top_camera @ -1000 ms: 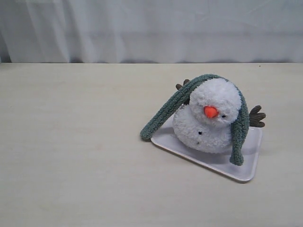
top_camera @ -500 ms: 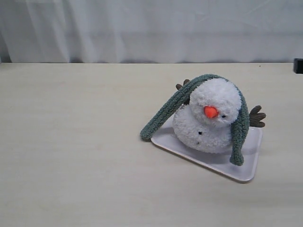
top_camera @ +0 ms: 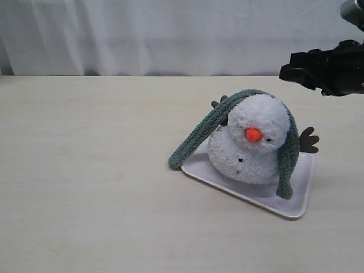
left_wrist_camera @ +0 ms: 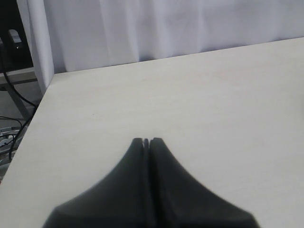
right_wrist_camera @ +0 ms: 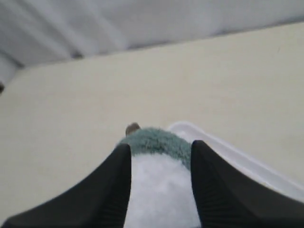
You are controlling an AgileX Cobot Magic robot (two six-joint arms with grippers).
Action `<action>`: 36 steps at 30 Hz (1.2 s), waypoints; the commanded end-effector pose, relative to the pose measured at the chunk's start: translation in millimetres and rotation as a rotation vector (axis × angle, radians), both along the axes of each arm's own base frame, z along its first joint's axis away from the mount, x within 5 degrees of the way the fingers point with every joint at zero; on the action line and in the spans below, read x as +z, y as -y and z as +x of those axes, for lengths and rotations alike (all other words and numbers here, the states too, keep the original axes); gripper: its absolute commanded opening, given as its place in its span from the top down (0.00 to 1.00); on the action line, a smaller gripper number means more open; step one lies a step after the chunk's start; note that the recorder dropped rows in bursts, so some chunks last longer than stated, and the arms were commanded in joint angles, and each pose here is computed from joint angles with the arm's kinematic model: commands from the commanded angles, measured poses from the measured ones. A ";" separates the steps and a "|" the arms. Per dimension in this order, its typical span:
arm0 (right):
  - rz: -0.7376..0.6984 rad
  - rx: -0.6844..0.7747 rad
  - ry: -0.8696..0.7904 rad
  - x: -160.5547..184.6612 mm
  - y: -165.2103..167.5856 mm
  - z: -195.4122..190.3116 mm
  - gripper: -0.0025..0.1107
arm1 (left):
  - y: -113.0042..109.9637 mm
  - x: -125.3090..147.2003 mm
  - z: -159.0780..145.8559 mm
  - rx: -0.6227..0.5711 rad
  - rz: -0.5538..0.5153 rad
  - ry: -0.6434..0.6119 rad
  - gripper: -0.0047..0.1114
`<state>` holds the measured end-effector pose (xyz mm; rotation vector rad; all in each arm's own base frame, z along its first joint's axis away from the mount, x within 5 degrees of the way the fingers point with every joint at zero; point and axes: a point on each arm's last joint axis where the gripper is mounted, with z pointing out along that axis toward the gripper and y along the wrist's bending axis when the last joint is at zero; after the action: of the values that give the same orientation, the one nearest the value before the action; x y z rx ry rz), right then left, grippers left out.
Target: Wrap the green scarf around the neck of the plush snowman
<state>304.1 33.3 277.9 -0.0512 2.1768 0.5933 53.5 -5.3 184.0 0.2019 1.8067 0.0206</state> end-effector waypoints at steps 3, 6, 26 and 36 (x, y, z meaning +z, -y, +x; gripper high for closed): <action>-0.238 0.067 -0.265 13.1 16.1 12.2 0.59 | 0.1 0.0 0.1 0.002 -0.008 0.009 0.96; -0.247 0.057 -0.209 25.6 16.9 18.1 0.59 | 0.1 0.0 0.1 0.002 -0.008 0.009 0.96; -0.301 0.410 -0.117 19.9 -11.6 82.8 0.60 | 0.1 0.0 0.1 0.002 -0.008 0.009 0.96; -0.586 0.577 -0.057 13.1 -65.7 74.9 0.60 | 0.1 0.1 0.2 0.002 -0.009 0.011 0.96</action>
<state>380.8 91.3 292.4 -0.8622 2.3403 0.3905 53.5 -5.3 184.0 0.2019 1.8067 0.0206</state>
